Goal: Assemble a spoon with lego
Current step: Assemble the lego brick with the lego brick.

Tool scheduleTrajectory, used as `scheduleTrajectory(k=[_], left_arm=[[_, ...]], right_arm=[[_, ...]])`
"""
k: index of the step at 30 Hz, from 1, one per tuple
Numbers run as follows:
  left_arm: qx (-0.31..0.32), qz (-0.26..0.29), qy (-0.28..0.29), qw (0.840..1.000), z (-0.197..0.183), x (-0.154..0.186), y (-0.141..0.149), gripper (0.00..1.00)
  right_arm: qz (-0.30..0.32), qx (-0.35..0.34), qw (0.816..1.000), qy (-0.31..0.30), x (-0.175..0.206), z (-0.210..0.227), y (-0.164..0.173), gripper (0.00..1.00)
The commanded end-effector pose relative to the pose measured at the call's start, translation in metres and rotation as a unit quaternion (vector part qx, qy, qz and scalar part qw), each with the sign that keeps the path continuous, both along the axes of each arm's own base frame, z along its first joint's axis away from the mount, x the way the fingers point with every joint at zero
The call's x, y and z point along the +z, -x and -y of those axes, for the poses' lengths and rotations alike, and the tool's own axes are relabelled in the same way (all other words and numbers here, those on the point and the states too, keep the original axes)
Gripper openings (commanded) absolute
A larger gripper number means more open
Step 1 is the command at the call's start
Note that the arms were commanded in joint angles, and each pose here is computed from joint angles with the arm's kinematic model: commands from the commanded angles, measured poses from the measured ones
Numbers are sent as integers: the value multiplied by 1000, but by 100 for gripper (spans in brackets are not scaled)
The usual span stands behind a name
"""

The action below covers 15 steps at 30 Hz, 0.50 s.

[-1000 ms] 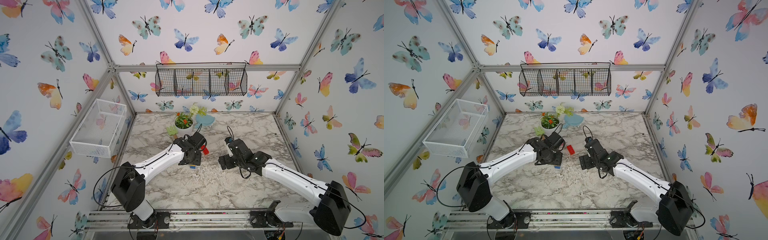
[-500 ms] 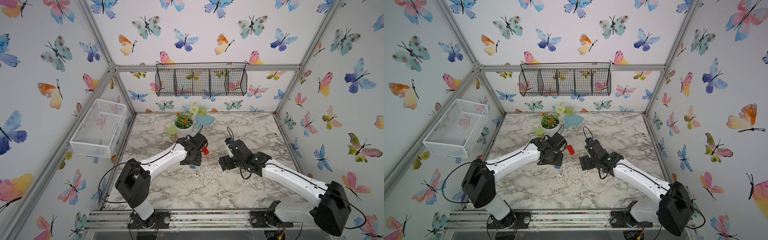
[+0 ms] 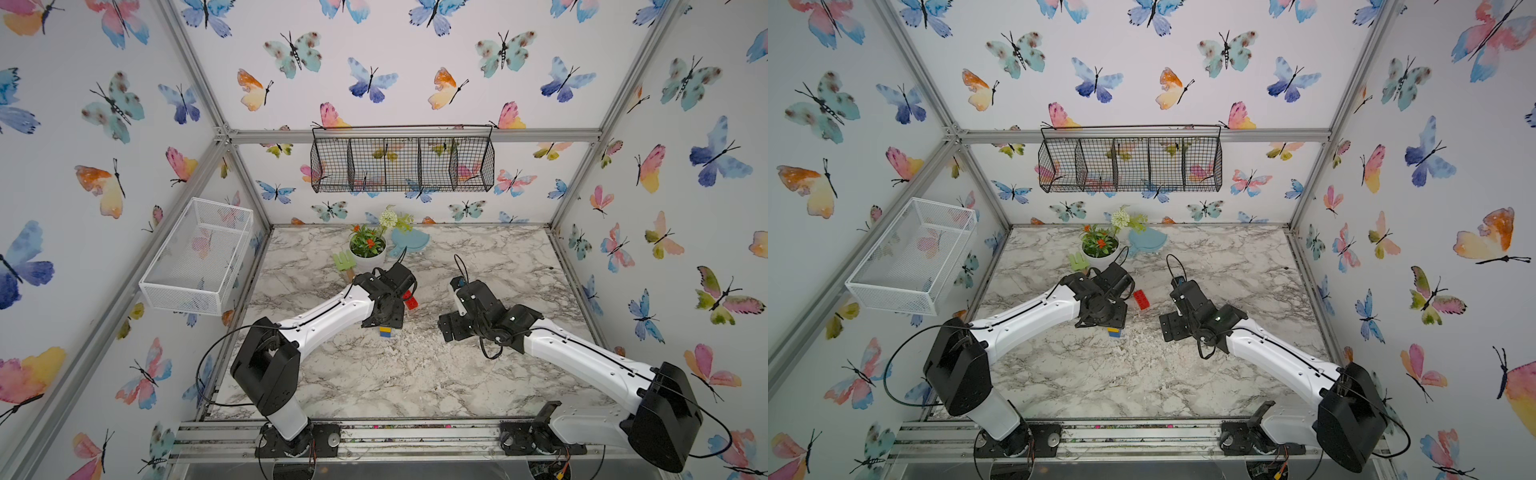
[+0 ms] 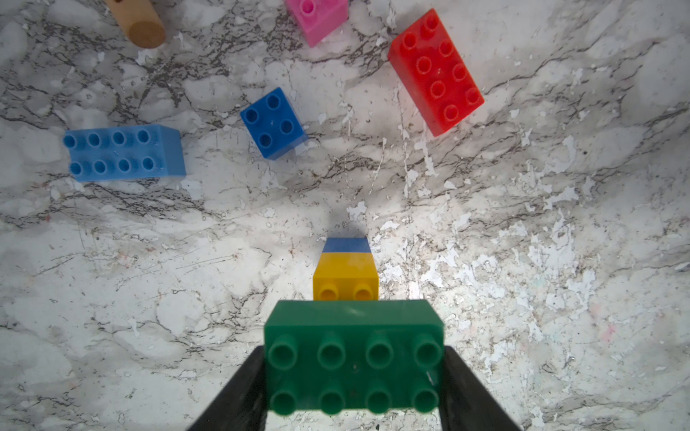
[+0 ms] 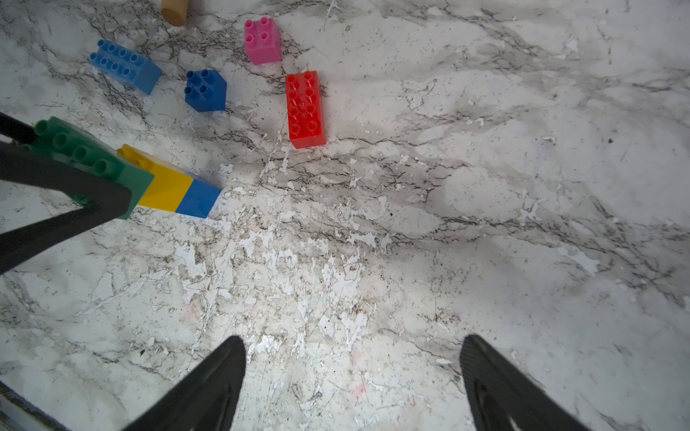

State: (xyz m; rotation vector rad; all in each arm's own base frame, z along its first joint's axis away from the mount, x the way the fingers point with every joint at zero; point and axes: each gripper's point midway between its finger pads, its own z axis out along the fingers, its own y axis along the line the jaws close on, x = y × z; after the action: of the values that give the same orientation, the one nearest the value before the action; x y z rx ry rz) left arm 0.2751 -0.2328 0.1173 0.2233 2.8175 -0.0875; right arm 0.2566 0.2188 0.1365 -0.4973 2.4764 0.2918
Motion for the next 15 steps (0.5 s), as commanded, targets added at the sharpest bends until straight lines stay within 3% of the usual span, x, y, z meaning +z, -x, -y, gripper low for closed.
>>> scheduleTrajectory(k=[1, 15], left_arm=[[1, -1, -9, 1000, -3, -7, 1, 19], [5, -3, -20, 1000, -10, -15, 1, 18]], right_arm=[[1, -8, 1000, -1, 1, 6, 3, 93], [0, -11, 1000, 2, -2, 10, 5, 93]])
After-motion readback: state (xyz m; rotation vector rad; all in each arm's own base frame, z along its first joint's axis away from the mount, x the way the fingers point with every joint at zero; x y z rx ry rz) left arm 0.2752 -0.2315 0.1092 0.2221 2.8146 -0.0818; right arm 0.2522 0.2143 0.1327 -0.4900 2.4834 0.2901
